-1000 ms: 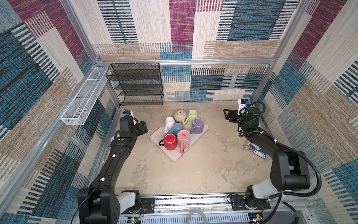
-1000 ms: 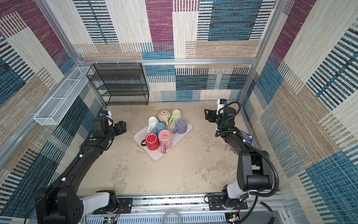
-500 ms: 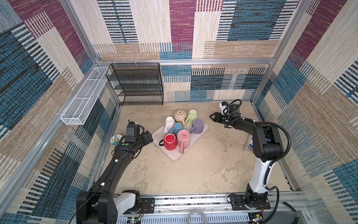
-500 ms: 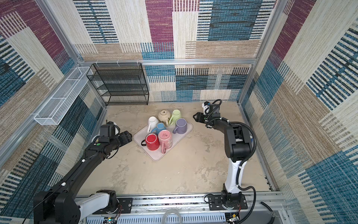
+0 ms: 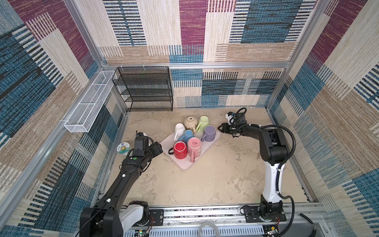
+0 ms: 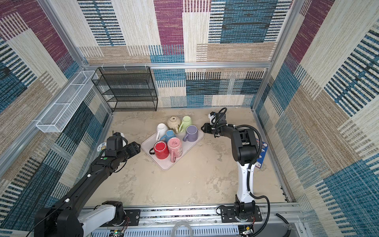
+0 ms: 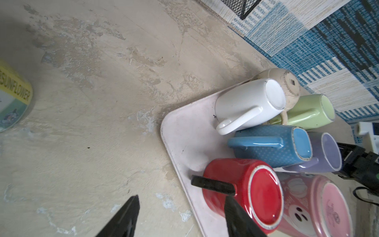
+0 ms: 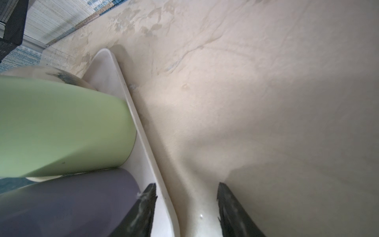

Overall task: Turn the mug right side up
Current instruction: Rotate the tray at the center of the table.

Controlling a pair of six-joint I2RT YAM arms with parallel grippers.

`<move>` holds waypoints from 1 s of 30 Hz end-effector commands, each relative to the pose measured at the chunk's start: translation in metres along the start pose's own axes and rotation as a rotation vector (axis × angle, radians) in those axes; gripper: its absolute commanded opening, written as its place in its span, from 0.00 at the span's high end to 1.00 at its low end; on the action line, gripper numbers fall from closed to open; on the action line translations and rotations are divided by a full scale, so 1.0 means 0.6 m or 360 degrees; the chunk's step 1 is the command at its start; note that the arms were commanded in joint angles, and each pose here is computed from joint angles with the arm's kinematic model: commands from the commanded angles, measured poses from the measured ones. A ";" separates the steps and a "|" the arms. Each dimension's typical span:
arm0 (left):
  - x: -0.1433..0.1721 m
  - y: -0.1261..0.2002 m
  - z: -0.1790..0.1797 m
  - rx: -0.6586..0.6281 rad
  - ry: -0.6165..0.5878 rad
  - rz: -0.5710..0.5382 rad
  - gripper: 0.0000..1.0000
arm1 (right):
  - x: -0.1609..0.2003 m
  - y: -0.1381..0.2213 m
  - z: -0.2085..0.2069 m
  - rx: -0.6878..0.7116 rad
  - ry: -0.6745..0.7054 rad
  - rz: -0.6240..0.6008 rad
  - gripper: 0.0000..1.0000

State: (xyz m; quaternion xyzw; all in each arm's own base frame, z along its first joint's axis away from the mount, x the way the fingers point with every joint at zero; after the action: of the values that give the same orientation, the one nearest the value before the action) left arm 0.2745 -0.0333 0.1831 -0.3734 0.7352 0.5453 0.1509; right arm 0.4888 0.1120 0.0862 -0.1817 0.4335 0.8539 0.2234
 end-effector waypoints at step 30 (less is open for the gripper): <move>-0.002 0.003 0.005 -0.0046 0.0085 -0.0008 0.15 | 0.096 0.016 0.008 0.0144 -0.0065 0.0139 1.00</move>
State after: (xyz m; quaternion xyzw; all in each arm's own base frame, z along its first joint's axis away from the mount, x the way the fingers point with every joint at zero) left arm 0.2687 -0.0250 0.1774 -0.3926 0.7171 0.5678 0.0965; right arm 0.4522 0.1276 0.0774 -0.2015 0.4561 0.8415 0.2079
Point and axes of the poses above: each gripper's point midway between its finger pads, its own y axis back along the fingers, its own z axis along the line the jaws close on, x = y × z, the point moved 7 cm from there along y, back along the fingers, and after that the axes turned 6 degrees about -y, right-handed, at the moved point
